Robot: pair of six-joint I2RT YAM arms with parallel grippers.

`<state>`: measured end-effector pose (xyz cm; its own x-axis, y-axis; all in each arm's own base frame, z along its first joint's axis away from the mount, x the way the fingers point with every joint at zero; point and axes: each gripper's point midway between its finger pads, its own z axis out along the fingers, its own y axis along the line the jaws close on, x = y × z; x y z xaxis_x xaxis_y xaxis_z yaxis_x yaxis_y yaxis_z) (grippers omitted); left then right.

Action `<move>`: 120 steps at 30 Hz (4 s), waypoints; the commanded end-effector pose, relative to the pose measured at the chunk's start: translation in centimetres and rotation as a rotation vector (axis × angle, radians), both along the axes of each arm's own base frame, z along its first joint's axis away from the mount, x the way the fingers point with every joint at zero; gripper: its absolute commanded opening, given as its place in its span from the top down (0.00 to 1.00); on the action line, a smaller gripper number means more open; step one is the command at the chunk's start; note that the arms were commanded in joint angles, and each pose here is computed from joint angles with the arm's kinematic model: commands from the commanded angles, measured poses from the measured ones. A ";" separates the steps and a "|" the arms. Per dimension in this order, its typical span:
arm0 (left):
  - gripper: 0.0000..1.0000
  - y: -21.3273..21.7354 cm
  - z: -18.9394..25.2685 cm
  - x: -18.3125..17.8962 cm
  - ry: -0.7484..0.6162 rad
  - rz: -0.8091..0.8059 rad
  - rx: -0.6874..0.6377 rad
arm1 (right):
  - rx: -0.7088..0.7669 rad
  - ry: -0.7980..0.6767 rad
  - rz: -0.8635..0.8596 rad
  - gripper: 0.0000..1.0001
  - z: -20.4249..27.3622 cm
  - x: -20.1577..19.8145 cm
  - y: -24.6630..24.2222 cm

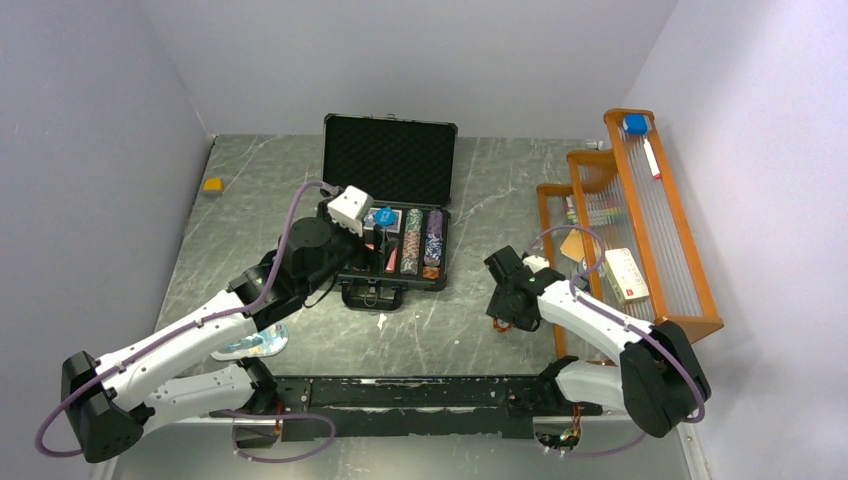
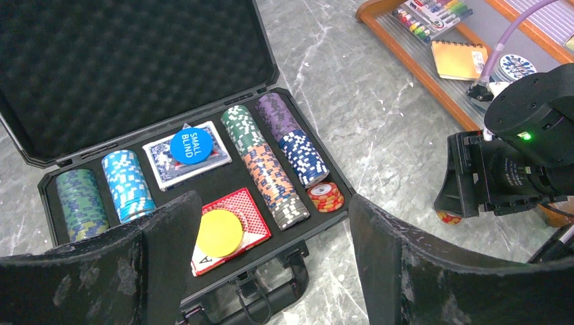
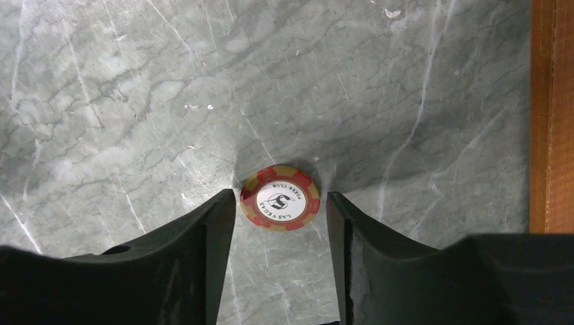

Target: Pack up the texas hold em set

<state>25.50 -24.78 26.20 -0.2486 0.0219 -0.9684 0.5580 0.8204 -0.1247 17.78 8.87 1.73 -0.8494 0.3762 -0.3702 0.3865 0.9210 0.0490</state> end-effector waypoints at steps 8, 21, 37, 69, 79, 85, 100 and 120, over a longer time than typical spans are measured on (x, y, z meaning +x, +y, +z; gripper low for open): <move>0.17 0.1 -0.3 0.2 0.008 0.016 0.002 | -0.023 0.043 0.047 0.34 -0.5 -0.5 -0.1; 0.17 -0.1 -0.6 0.3 0.017 0.014 0.010 | -0.005 0.079 0.068 0.58 -2.1 -1.4 0.6; 0.15 -0.8 -1.4 0.3 0.055 0.001 0.012 | 0.021 0.062 0.067 0.59 -2.4 -1.3 0.9; 0.28 -13.9 -11.0 -2.1 0.527 -0.294 -0.413 | 0.665 -0.365 0.143 0.62 13.0 7.6 13.4; 0.53 -13.5 -10.9 -0.8 0.515 -0.183 -0.503 | 0.726 -0.350 0.153 0.62 13.3 7.1 14.2; 0.76 -13.2 -10.6 -0.5 0.507 -0.162 -0.545 | 0.751 -0.333 0.161 0.62 13.0 6.9 14.7; 0.93 -12.1 -11.5 -2.0 0.416 -0.296 -0.196 | 0.687 -0.441 0.134 0.27 14.2 10.3 9.7; 0.93 -10.3 -15.3 -2.6 0.383 -0.705 0.576 | 0.664 -0.377 0.037 0.28 8.6 9.6 4.5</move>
<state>23.67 -36.11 12.29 -0.3472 0.6246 -0.6996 0.9136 0.3935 -0.1021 27.45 13.45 10.05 -0.7211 0.6103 -0.3278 0.2414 0.6649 0.7068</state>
